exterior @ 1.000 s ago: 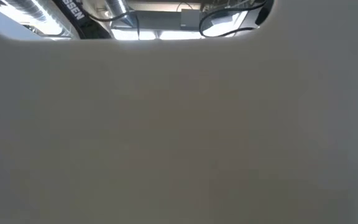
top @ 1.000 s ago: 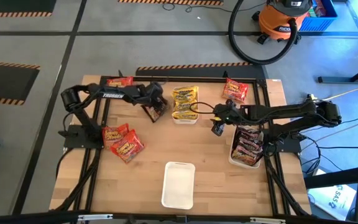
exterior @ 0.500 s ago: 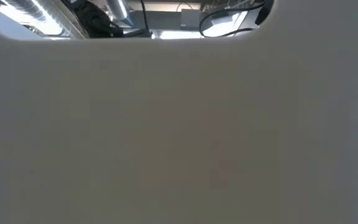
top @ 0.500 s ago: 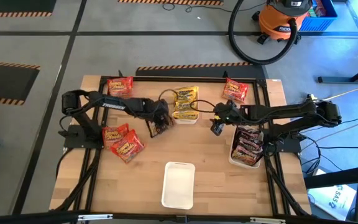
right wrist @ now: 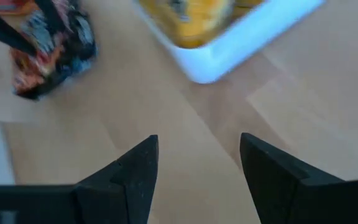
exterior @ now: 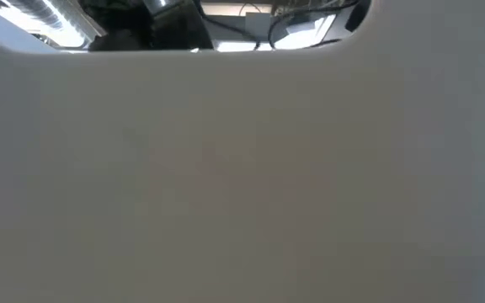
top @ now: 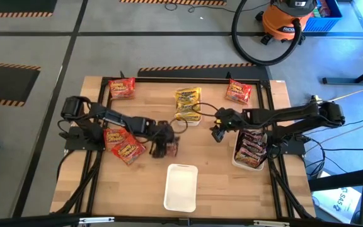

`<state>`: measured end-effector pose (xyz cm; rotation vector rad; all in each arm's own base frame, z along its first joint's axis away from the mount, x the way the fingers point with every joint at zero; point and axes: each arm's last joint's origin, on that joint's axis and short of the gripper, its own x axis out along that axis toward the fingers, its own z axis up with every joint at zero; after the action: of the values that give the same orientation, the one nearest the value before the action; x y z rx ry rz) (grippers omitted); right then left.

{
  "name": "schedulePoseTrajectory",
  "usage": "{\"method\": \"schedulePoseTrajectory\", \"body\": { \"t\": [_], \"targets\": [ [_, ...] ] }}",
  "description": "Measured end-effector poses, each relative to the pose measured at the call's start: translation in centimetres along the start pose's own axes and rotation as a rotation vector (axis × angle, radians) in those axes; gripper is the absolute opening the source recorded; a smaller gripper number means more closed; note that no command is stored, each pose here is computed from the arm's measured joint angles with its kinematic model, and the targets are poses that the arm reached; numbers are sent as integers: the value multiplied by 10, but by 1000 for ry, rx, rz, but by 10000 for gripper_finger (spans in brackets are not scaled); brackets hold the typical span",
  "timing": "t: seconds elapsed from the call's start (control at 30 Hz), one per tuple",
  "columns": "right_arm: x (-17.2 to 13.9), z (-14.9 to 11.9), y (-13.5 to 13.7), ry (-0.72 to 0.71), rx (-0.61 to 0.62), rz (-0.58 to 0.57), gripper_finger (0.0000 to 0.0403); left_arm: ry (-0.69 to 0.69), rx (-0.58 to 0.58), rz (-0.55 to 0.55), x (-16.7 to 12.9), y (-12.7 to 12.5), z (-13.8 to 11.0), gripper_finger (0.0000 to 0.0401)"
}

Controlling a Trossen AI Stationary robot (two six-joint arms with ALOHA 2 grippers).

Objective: Sort Maruchan noodles
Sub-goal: Put the black noodle pack into the right white bin

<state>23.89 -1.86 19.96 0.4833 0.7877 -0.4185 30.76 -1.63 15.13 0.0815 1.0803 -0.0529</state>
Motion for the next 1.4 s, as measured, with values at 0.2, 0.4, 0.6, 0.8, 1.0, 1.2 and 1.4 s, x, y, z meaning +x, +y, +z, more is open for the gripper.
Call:
{"method": "schedulePoseTrajectory", "body": {
  "t": [0.2,0.4,0.6,0.8,1.0,1.2,1.4],
  "targets": [
    [5,-4,22,-42,-26,99,207,-133,346,40,0,-16,14,211],
    [3,-3,32,-84,-34,164,207,-98,345,251,-40,-23,39,211],
    [5,8,39,-197,19,223,209,-42,104,221,-72,-35,29,211],
    [30,9,48,-221,33,301,262,-7,-88,207,-53,-50,-13,211],
    [57,5,53,-232,101,344,316,-100,-151,176,-31,-58,-30,211],
    [77,-4,51,-202,172,294,315,-151,-105,186,-24,-52,-33,211],
    [95,-11,49,-199,238,267,304,-291,-50,174,-16,-47,-37,211]
  ]
}}
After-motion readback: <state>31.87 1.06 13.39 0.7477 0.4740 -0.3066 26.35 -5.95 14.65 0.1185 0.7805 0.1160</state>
